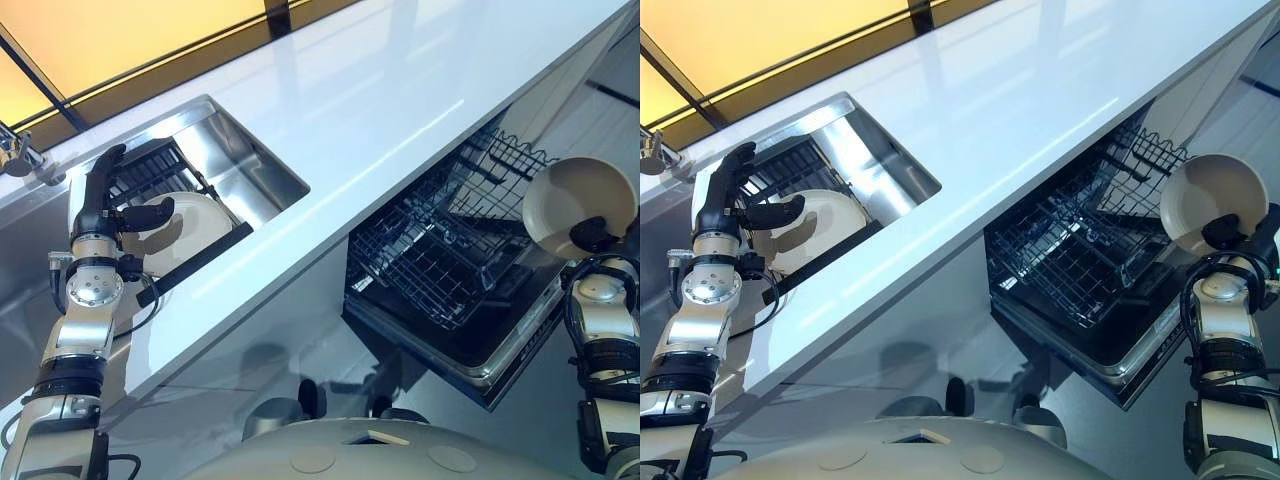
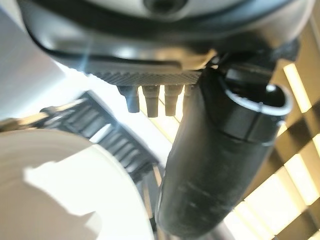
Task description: Pick up plates and place into dishwasher.
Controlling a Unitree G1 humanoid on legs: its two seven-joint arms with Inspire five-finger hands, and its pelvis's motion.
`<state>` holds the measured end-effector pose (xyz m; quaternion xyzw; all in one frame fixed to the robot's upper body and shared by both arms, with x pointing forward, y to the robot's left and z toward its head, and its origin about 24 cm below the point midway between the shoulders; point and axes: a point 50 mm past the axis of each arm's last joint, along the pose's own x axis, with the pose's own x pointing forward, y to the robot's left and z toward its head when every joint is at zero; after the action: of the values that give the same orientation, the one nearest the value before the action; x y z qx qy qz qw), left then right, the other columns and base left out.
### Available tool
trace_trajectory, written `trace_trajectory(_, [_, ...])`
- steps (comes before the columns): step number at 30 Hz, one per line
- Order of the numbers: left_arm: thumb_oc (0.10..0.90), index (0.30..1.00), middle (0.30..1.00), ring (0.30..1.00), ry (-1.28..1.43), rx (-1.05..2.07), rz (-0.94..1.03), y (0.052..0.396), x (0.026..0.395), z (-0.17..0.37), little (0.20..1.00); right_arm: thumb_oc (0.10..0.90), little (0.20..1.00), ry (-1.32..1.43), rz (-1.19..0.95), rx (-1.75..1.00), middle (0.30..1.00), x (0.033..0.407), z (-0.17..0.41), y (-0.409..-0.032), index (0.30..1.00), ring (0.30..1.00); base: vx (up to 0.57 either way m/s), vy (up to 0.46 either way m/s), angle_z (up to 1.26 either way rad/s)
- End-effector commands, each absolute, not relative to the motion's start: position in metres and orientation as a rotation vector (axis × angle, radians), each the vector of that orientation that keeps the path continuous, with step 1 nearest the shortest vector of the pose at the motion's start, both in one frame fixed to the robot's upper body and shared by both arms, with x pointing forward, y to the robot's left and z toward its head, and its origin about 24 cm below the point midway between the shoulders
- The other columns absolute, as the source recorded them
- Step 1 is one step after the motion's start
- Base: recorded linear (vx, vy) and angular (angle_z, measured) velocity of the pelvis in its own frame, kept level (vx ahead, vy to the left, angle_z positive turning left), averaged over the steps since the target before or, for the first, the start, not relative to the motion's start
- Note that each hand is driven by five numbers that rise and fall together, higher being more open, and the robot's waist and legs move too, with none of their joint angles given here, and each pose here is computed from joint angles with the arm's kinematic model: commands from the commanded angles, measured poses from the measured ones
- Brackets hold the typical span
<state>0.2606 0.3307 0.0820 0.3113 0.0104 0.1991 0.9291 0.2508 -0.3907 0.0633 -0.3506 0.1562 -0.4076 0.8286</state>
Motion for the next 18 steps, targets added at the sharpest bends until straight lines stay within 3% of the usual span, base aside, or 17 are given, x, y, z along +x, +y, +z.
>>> trace_trajectory(1, [0.800, 0.900, 0.900, 0.900, -0.216, 0.710, 0.494, 0.342, 0.278, 0.145, 0.900, 0.100, 0.200, 0.000, -0.952, -0.965, 0.300, 0.285, 0.179, -0.408, 0.300, 0.300, 0.00, 0.051, 0.12])
trace_trajectory(10, [0.800, 0.900, 0.900, 0.900, -0.385, 0.702, 0.550, 0.352, 0.272, 0.180, 0.900, 0.100, 0.200, 0.007, -0.958, -1.161, 0.300, 0.302, 0.218, -0.412, 0.300, 0.300, -0.03, 0.027, 0.17])
trace_trajectory(18, [0.800, 0.900, 0.900, 0.900, -0.508, 0.679, 0.613, 0.352, 0.265, 0.202, 0.900, 0.100, 0.200, 0.319, -0.856, -1.380, 0.300, 0.308, 0.207, -0.419, 0.300, 0.300, -0.09, 0.021, 0.13])
